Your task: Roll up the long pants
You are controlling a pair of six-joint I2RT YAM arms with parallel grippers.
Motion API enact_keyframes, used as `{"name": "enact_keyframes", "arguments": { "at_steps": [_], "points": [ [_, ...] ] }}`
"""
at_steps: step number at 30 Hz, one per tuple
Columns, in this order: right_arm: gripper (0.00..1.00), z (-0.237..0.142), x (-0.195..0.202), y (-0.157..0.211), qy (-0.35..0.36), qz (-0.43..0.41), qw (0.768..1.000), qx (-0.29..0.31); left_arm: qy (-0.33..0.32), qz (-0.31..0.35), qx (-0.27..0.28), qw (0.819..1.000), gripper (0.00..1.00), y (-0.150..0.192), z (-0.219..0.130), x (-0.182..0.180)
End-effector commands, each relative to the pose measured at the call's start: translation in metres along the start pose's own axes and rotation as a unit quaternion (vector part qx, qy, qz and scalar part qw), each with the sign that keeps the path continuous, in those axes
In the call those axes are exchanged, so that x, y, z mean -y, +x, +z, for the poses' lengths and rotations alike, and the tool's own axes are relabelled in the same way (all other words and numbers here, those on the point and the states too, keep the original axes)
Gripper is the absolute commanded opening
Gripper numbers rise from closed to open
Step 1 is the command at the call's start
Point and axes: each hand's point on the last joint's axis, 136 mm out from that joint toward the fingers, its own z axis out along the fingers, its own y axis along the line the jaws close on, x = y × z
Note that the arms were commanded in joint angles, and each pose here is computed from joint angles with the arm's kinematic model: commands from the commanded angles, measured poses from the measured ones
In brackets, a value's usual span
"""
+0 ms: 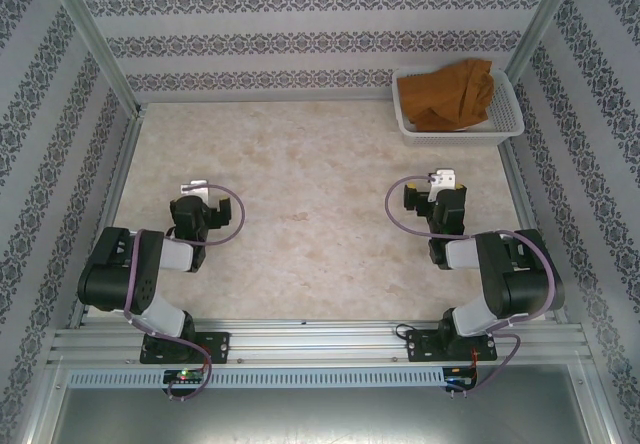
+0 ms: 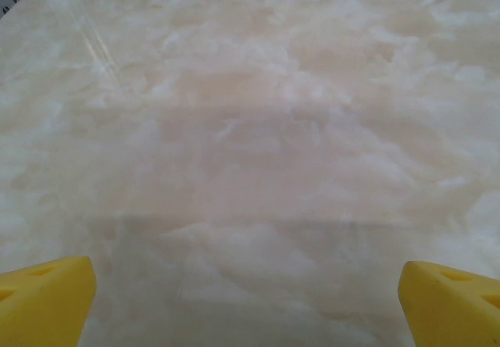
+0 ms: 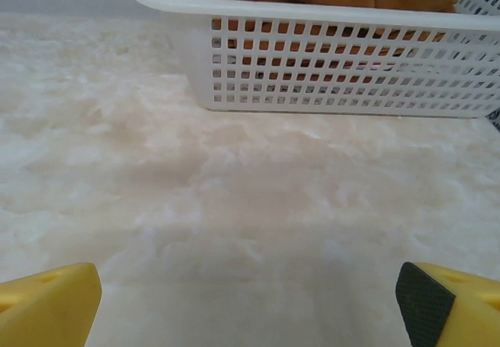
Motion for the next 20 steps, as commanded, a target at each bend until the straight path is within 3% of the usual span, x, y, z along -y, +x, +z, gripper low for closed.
{"name": "enact_keyframes", "arguments": {
  "at_steps": [1,20],
  "points": [
    [0.98,0.0048,-0.0013,-0.0182,-0.019,0.015,0.999,0.02,0.012,-0.011,0.031,0.999,1.0,-0.0279,0.0049,0.0006],
    [0.98,0.0055,-0.0012,-0.0187,-0.031,0.02,0.999,0.014,0.016,-0.009,0.035,0.999,1.0,-0.0294,0.0055,0.0024]
  ]
}}
